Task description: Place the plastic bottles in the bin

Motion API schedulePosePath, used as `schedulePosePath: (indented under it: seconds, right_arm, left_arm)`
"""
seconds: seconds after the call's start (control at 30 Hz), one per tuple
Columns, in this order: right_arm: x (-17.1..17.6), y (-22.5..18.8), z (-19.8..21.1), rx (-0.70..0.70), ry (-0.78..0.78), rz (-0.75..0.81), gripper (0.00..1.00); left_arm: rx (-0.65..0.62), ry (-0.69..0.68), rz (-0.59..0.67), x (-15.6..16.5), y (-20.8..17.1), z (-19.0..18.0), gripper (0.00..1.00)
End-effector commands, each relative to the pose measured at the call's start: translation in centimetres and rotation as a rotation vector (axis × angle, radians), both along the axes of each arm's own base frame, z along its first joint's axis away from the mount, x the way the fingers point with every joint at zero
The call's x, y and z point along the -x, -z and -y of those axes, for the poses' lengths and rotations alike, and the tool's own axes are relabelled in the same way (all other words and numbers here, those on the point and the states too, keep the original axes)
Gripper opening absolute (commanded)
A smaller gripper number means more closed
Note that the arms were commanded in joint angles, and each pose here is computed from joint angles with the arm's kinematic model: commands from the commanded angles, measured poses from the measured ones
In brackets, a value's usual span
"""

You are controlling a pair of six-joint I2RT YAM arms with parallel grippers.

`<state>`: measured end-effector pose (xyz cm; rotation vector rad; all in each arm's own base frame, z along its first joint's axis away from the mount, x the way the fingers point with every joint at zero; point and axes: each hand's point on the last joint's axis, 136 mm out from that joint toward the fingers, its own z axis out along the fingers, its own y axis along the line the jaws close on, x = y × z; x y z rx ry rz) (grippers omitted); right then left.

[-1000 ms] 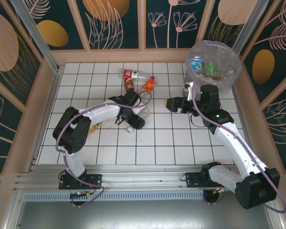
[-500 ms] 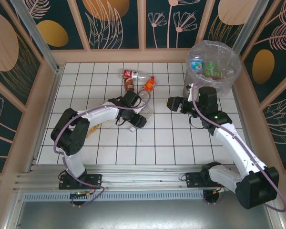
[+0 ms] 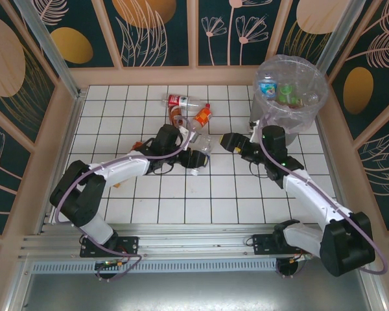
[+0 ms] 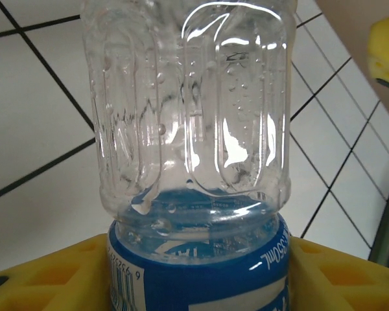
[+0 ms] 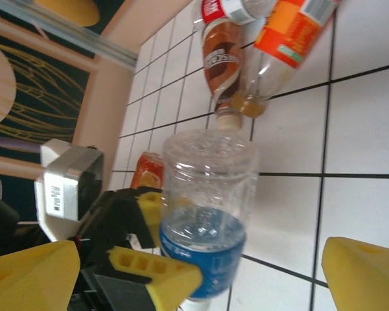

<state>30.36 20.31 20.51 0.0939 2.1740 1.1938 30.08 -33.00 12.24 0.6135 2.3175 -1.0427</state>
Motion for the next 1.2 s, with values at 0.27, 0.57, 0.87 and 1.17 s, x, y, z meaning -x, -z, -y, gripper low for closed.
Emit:
schedulePosePath:
  seconds: [0.27,0.57,0.87,1.17]
  right_arm:
    - [-1.4,0.0,-3.8,-0.049,-0.052,0.017,0.99]
    - [-1.5,-0.1,-6.5,-0.076,-0.124,0.041,0.98]
    - [-2.5,-0.5,-6.5,-0.039,-0.075,0.068,0.83]
    - [-2.8,-0.6,-6.2,-0.011,-0.063,0.074,0.62]
  left_arm:
    - [0.207,0.031,0.046,1.3,-5.4,1.8,0.58]
    - [0.225,0.065,0.049,2.0,-5.9,2.4,0.60]
    - [0.215,0.072,0.042,2.3,-5.4,2.6,0.60]
    - [0.216,0.079,0.044,2.6,-5.4,2.7,0.62]
